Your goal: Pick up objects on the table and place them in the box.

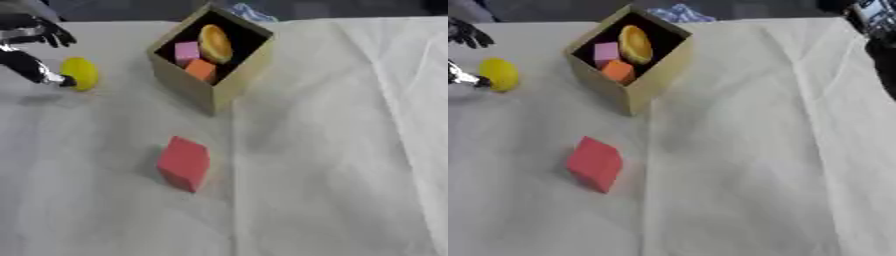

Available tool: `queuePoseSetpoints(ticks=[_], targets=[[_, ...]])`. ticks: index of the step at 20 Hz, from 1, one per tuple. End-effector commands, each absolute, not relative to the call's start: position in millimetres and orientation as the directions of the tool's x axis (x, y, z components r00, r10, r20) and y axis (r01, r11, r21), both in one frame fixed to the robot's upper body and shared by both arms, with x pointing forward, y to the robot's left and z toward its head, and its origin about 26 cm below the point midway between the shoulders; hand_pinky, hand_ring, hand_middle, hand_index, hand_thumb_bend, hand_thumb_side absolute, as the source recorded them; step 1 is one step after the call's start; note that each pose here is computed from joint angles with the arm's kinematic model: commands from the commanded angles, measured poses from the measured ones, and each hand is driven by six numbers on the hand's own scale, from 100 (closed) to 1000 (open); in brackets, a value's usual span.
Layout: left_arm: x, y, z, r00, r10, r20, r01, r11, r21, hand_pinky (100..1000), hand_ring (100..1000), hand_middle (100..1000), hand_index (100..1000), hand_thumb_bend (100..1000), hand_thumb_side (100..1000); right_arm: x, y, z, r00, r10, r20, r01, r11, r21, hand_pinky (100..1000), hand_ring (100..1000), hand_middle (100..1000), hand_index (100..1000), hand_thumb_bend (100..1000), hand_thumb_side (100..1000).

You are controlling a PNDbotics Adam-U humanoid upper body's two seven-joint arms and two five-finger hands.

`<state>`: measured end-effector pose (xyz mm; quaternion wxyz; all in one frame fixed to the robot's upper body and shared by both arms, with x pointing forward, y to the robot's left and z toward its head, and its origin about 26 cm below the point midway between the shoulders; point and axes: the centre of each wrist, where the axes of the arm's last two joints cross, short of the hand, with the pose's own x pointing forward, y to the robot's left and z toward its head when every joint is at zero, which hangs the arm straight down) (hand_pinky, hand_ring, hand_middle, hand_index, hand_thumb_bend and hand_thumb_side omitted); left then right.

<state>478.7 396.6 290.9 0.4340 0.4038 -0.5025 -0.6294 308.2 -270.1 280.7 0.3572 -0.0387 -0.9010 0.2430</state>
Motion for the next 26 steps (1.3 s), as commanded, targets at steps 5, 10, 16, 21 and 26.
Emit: queuePoseSetpoints(ticks=[5, 10, 16, 21, 26], targets=[[478, 403, 303, -0.214, -0.965, -0.153, 0.042, -0.166, 0.985, 829, 801, 785, 903, 572, 406, 303, -273, 292, -0.765, 0.265, 0.587, -0.075, 0.869, -0.490, 888, 861, 685, 847, 100, 717], [480, 402, 299, -0.228, -0.965, -0.127, 0.033, -0.138, 0.990, 816, 774, 745, 849, 469, 407, 303, -274, 292, -0.763, 0.268, 0.588, -0.071, 0.869, -0.489, 889, 861, 684, 848, 100, 720], [481, 400, 297, -0.226, -0.968, -0.105, 0.044, -0.118, 0.992, 788, 722, 670, 768, 252, 316, 303, -275, 292, -0.760, 0.270, 0.591, -0.066, 0.872, -0.485, 889, 862, 685, 848, 100, 719], [482, 396, 303, -0.233, -0.967, -0.106, 0.011, -0.112, 0.994, 760, 676, 621, 681, 146, 206, 303, -275, 291, -0.758, 0.270, 0.593, -0.065, 0.874, -0.481, 889, 862, 685, 847, 100, 716], [483, 362, 334, -0.358, -0.925, -0.123, -0.125, -0.083, 0.989, 765, 661, 613, 679, 100, 169, 303, -275, 291, -0.759, 0.268, 0.594, -0.068, 0.874, -0.482, 889, 862, 685, 845, 100, 712]])
